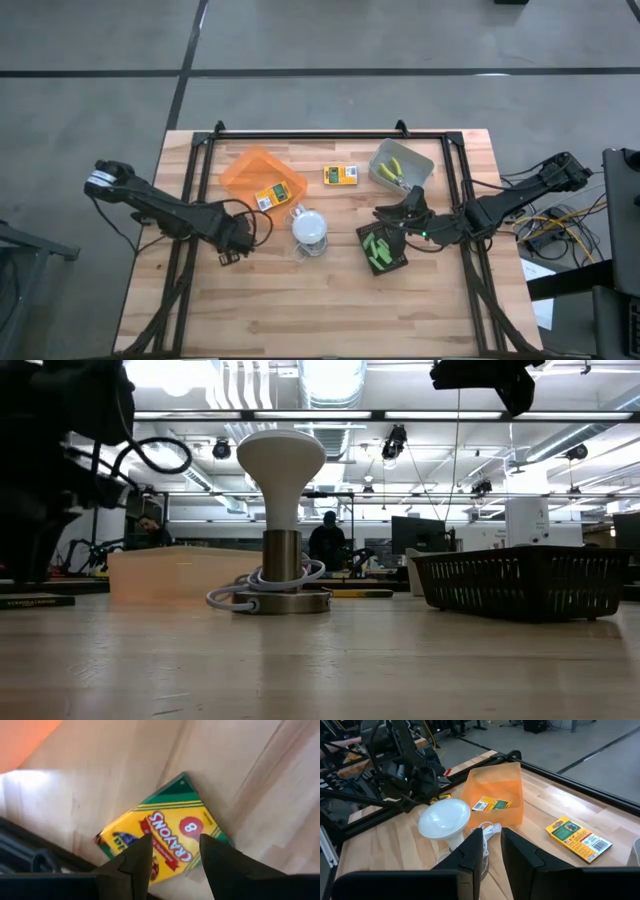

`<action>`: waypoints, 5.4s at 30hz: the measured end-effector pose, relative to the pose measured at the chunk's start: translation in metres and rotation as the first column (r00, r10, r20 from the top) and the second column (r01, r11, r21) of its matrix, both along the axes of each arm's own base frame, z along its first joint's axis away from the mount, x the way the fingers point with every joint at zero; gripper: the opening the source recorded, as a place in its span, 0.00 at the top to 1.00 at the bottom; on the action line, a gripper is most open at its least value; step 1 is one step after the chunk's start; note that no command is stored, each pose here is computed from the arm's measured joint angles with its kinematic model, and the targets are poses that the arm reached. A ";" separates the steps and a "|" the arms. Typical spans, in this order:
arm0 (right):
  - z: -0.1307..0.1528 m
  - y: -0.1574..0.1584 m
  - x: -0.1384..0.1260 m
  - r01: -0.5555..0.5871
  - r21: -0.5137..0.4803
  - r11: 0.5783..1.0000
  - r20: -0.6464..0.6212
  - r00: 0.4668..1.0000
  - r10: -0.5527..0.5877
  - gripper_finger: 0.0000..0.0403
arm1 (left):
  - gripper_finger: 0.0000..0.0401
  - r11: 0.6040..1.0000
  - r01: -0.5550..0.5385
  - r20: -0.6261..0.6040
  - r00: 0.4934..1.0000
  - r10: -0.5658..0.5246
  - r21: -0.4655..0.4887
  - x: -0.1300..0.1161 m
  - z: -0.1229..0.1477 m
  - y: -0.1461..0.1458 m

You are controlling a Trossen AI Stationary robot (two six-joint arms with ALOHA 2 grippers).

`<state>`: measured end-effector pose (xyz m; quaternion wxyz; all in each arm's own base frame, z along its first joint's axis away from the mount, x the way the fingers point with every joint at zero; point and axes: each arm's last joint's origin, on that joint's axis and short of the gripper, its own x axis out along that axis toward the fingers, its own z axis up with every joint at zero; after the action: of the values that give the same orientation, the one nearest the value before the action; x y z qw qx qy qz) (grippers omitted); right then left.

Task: Pick & Place School Supplies
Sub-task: Put the box of crayon into the orange bin

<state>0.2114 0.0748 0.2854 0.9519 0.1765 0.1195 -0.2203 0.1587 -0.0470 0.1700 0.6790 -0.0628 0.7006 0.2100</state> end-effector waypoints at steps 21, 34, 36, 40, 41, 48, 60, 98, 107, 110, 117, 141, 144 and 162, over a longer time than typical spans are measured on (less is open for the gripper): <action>0.001 0.000 0.000 0.002 0.009 1.000 0.009 1.000 -0.002 0.83 | 0.58 0.983 -0.088 0.031 0.995 0.095 -0.158 0.002 -0.017 0.003; -0.001 0.000 0.000 -0.001 0.000 1.000 0.000 1.000 0.001 0.83 | 0.58 0.879 0.106 0.466 0.873 0.141 -0.465 0.059 0.007 -0.020; -0.001 0.000 0.000 -0.003 0.001 1.000 0.000 1.000 0.003 0.83 | 0.59 0.898 0.079 0.450 0.882 0.139 -0.432 0.059 0.012 -0.019; -0.002 0.000 0.000 -0.003 0.000 1.000 -0.003 1.000 0.003 0.83 | 0.59 0.953 0.007 0.342 0.934 0.102 -0.303 0.050 0.020 -0.013; -0.002 0.000 0.000 -0.003 0.000 1.000 -0.002 1.000 0.003 0.83 | 0.59 0.964 0.004 0.315 0.945 0.083 -0.267 0.047 0.022 -0.011; -0.002 0.000 0.000 -0.003 0.000 1.000 -0.002 1.000 0.003 0.83 | 0.59 0.976 0.093 0.182 0.982 -0.057 -0.197 0.030 0.009 -0.006; -0.002 0.000 0.000 -0.003 0.000 1.000 -0.002 1.000 0.003 0.83 | 0.59 0.971 0.018 0.067 0.998 -0.002 -0.240 0.008 -0.021 -0.002; -0.029 -0.001 -0.002 0.007 0.068 0.998 0.031 0.999 -0.009 0.83 | 0.60 0.916 0.046 0.345 0.933 0.102 -0.398 0.051 -0.015 -0.023; -0.028 0.000 -0.002 0.005 0.072 0.997 0.040 0.999 -0.008 0.83 | 0.60 0.901 0.062 0.350 0.931 0.103 -0.429 0.077 -0.027 -0.037; -0.028 0.000 -0.002 -0.006 0.079 0.997 0.042 0.999 0.003 0.83 | 0.60 0.891 0.078 0.371 0.923 0.105 -0.447 0.089 -0.024 -0.043; -0.028 0.002 -0.002 -0.043 0.094 0.995 0.039 0.998 0.040 0.83 | 0.60 0.881 0.120 0.417 0.904 0.093 -0.457 0.113 -0.012 -0.055; -0.052 0.030 0.045 -0.293 0.039 0.955 0.072 0.954 0.290 0.83 | 0.60 0.844 -0.041 0.661 0.602 0.448 -0.535 0.071 0.148 -0.028; -0.071 0.040 0.066 -0.298 0.008 0.954 0.010 0.954 0.298 0.83 | 0.60 0.759 -0.122 0.610 0.520 0.598 -0.640 0.065 0.151 -0.028; -0.122 0.095 0.180 -0.413 -0.092 0.906 -0.210 0.898 0.388 0.83 | 0.60 0.541 -0.145 0.394 0.536 0.746 -0.828 0.057 0.055 -0.080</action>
<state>0.3913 0.1695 0.1637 0.9710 0.0623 0.2270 -0.0425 0.2158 -0.1265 0.2250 0.7233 -0.5919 0.3502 0.0624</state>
